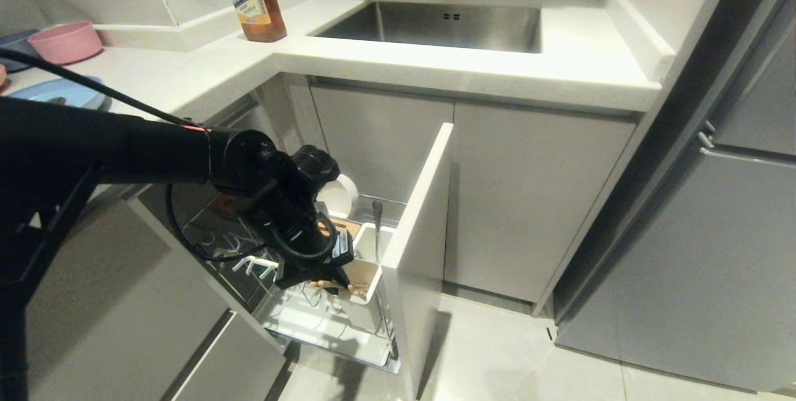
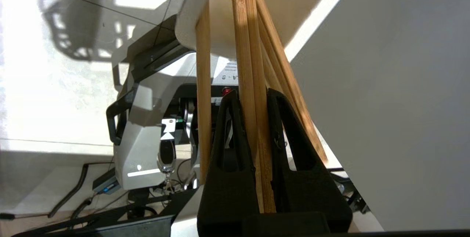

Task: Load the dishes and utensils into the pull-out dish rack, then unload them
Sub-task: Pick up the chopsticks and place it in the cupboard

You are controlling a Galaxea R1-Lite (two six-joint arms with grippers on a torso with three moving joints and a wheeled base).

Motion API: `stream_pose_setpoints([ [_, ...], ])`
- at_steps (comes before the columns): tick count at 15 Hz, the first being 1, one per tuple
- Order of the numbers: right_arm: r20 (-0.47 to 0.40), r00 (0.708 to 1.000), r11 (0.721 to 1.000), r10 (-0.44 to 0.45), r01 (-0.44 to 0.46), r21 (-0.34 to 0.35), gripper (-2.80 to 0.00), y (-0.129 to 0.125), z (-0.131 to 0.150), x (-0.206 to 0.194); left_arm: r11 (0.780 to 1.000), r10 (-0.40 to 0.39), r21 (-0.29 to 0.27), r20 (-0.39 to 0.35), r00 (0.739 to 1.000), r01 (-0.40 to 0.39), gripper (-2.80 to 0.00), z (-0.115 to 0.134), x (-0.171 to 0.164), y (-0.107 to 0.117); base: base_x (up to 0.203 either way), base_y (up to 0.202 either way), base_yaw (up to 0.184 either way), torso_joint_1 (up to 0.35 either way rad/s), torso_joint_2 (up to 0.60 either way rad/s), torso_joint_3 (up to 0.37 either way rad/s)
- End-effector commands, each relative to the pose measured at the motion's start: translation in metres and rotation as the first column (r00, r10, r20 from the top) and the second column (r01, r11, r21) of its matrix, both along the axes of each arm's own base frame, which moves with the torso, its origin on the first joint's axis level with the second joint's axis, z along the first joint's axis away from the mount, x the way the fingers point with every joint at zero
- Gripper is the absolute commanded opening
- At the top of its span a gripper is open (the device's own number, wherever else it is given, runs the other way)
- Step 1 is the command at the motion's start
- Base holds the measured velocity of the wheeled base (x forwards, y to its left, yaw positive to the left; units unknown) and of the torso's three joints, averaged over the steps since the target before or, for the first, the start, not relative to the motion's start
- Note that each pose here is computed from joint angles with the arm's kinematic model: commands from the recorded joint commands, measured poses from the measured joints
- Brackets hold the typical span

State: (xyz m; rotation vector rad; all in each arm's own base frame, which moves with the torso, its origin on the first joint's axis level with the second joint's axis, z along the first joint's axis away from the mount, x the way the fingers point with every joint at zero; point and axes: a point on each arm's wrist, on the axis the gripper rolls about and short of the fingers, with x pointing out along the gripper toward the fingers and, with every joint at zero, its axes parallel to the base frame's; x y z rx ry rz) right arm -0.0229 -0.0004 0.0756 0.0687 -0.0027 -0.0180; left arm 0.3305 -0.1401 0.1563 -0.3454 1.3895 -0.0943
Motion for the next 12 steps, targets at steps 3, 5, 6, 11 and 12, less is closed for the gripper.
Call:
stream_pose_setpoints([
  [3, -0.001, 1.0, 1.0, 0.0, 0.0, 0.0, -2.8, 0.0, 0.0, 0.0, 1.0, 0.009, 0.009, -0.027, 1.0, -0.009, -2.8, -0.01, 0.006, -0.001, 0.0, 0.0, 0.0, 0.0, 0.0, 0.0],
  [5, -0.001, 1.0, 1.0, 0.001, -0.001, 0.0, -2.8, 0.0, 0.0, 0.0, 1.0, 0.01, 0.013, -0.032, 0.999, -0.01, -2.8, -0.013, 0.008, 0.001, 0.0, 0.0, 0.0, 0.0, 0.0, 0.0],
  [6, -0.001, 1.0, 1.0, 0.0, 0.0, 0.0, -2.8, 0.0, 0.0, 0.0, 1.0, -0.003, 0.018, -0.037, 0.999, 0.003, -2.8, -0.014, 0.008, 0.002, 0.0, 0.0, 0.0, 0.0, 0.0, 0.0],
  [11, -0.001, 1.0, 1.0, 0.001, -0.001, 0.0, -2.8, 0.0, 0.0, 0.0, 1.0, -0.008, 0.008, -0.003, 1.0, 0.008, 0.0, -0.001, 0.003, 0.004, 0.0, 0.0, 0.0, 0.0, 0.0, 0.0],
  [12, -0.001, 1.0, 1.0, 0.001, -0.001, 0.0, -2.8, 0.0, 0.0, 0.0, 1.0, -0.008, 0.005, 0.005, 1.0, 0.008, 0.0, 0.002, 0.001, 0.004, 0.0, 0.0, 0.0, 0.0, 0.0, 0.0],
])
